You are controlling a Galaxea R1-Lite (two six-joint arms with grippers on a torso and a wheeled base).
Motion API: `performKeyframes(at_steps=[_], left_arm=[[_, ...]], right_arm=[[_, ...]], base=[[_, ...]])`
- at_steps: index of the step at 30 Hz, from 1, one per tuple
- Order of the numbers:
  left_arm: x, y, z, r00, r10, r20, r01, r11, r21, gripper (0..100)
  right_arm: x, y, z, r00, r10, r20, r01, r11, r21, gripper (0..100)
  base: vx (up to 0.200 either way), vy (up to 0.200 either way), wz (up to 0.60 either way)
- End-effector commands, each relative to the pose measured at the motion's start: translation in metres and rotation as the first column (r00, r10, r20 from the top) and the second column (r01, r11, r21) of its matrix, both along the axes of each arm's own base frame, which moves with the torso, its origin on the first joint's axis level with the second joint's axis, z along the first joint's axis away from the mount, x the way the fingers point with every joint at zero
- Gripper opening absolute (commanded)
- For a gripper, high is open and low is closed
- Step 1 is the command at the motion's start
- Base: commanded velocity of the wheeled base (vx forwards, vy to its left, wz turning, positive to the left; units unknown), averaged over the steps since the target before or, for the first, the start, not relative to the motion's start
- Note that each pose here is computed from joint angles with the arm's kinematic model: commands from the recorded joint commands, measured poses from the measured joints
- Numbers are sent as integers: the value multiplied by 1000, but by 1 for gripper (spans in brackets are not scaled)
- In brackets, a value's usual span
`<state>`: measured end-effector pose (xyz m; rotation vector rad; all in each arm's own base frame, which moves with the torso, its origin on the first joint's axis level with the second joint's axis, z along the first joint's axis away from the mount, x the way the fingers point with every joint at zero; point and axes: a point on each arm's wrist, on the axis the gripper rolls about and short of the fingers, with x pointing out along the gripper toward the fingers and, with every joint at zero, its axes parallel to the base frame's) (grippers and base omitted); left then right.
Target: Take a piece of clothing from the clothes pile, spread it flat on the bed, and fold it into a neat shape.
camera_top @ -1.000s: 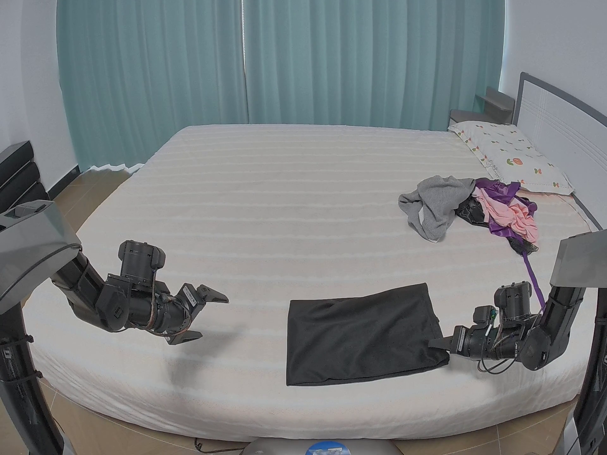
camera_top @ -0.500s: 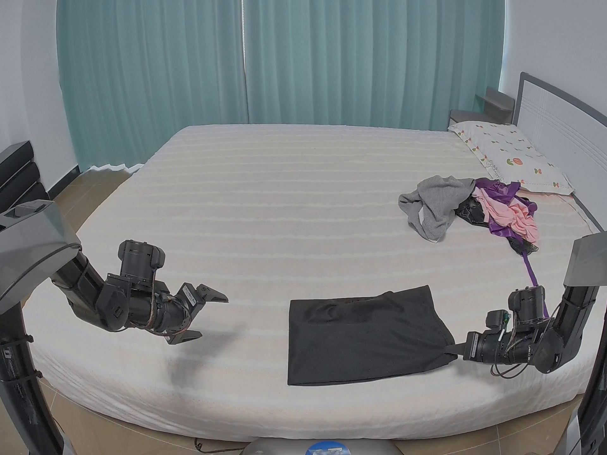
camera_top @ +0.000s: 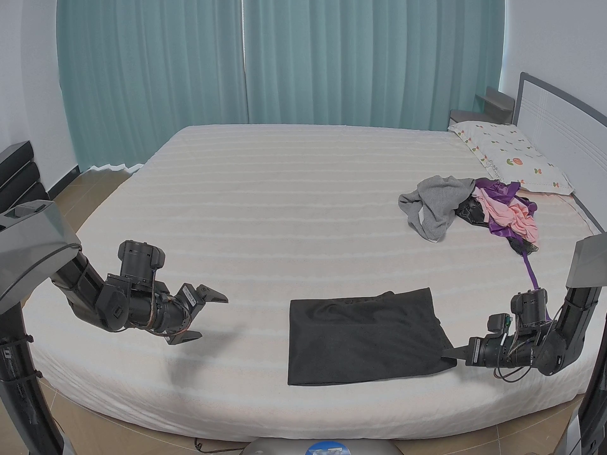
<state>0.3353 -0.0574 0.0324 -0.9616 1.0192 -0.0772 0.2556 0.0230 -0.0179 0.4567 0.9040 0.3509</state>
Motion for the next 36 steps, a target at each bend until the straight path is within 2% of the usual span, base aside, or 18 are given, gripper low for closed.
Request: performKeyframes(at_steps=[1, 3, 6, 9, 12, 18, 31, 32, 36], left_arm=[[0, 0, 0, 1000, 0, 1, 0, 1000, 0, 100], [0, 0, 0, 1000, 0, 1, 0, 1000, 0, 100], [0, 0, 0, 1000, 0, 1, 0, 1000, 0, 100], [0, 0, 0, 1000, 0, 2, 0, 1000, -1, 100], [-1, 0, 0, 1000, 0, 1, 0, 1000, 0, 100], [-1, 0, 0, 1000, -1, 0, 1, 1000, 1, 100], [-1, 0, 0, 1000, -3, 2, 3, 1000, 1, 100], [-1, 0, 0, 1000, -3, 2, 3, 1000, 1, 100], [-1, 0, 0, 1000, -3, 2, 3, 1000, 1, 100]], right_arm=[[5, 0, -3, 1000, 1, 5, -1, 1000, -2, 100], [20, 0, 7, 997, -8, 71, 7, 1000, 8, 100], [41, 3, 11, 993, -29, 115, 24, 999, 46, 100], [68, 11, 1, 992, -83, 99, 73, 992, 107, 100], [100, 16, -4, 981, -154, 121, 136, 981, 141, 100], [142, 31, -7, 982, -154, 107, 138, 980, 145, 100], [153, 31, -14, 982, -161, 94, 148, 979, 138, 100], [153, 31, -14, 982, -161, 96, 147, 979, 138, 0], [155, 27, -11, 976, -188, 110, 174, 976, 130, 0]], base=[[0, 0, 0], [0, 0, 0], [0, 0, 0], [0, 0, 0], [0, 0, 0], [0, 0, 0], [0, 0, 0], [0, 0, 0], [0, 0, 0]])
